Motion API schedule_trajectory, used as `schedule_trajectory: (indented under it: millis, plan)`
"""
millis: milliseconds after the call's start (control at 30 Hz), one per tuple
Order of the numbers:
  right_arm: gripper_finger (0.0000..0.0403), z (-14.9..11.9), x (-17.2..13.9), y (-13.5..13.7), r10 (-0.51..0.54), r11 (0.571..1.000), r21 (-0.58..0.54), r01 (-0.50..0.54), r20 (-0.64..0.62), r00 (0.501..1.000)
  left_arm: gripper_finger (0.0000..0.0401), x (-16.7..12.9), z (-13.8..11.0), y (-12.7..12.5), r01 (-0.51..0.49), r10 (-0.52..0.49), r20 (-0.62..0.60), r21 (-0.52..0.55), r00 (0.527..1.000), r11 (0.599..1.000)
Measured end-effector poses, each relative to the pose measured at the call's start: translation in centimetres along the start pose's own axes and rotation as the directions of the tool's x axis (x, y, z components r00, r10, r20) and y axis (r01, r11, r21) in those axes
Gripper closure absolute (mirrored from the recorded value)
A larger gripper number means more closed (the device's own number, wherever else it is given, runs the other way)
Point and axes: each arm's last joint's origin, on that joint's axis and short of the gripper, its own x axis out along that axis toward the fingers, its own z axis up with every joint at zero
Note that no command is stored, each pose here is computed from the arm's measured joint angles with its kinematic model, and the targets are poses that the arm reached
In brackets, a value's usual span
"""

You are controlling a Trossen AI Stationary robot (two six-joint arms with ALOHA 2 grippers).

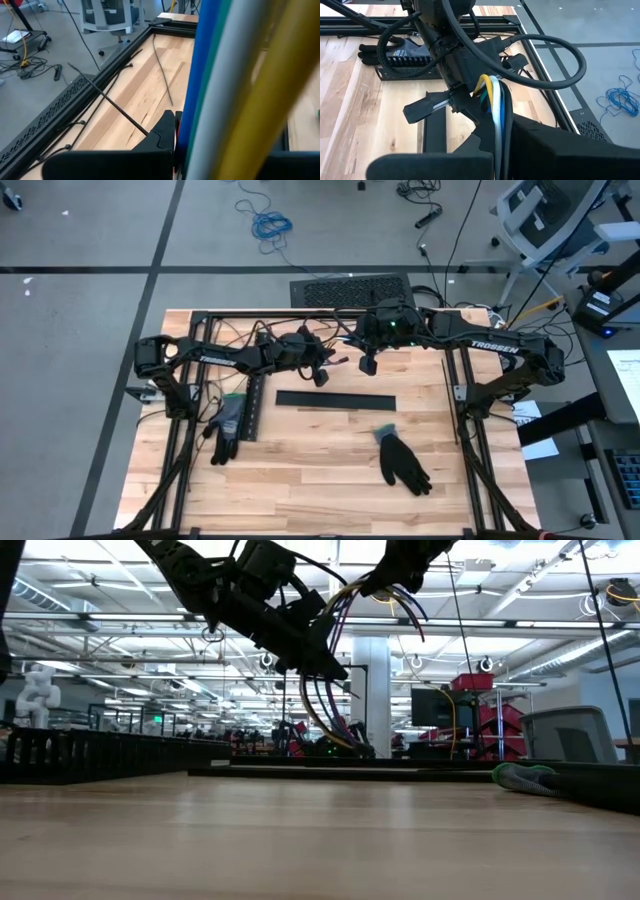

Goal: Ziptie cables
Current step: Wrap the cable wires with the black ziptie

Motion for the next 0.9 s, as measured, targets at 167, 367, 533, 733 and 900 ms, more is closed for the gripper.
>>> schedule_trajectory:
  millis: [167,367,533,733,900]
  plan:
    - [0.0403,0.1,-0.1,0.0,-0.001,1.000,-0.001,0.001,0.010,1.000,0.0388,0.1,0.7,0.0,0.010,-0.010,0.027,-0.004,1.000,1.000]
    - [0.0403,0.2,-0.2,0.0,-0.002,1.000,-0.001,0.002,0.014,1.000,0.0336,-0.1,1.2,0.0,0.021,-0.019,0.041,-0.056,0.999,0.998]
    - [0.0403,0.1,-0.2,0.0,-0.001,1.000,-0.004,0.001,0.008,1.000,0.0269,-0.6,1.7,0.0,0.026,-0.023,0.053,-0.059,0.998,0.998]
    - [0.0403,0.1,-0.1,0.0,0.000,1.000,-0.004,0.000,0.004,1.000,0.0210,-2.4,3.6,0.2,0.034,-0.026,0.122,-0.064,0.992,0.997]
    - [0.0403,0.1,-0.1,0.0,0.000,1.000,-0.009,0.000,0.001,1.000,0.0196,-4.3,5.0,0.7,0.029,-0.020,0.154,-0.062,0.988,0.998]
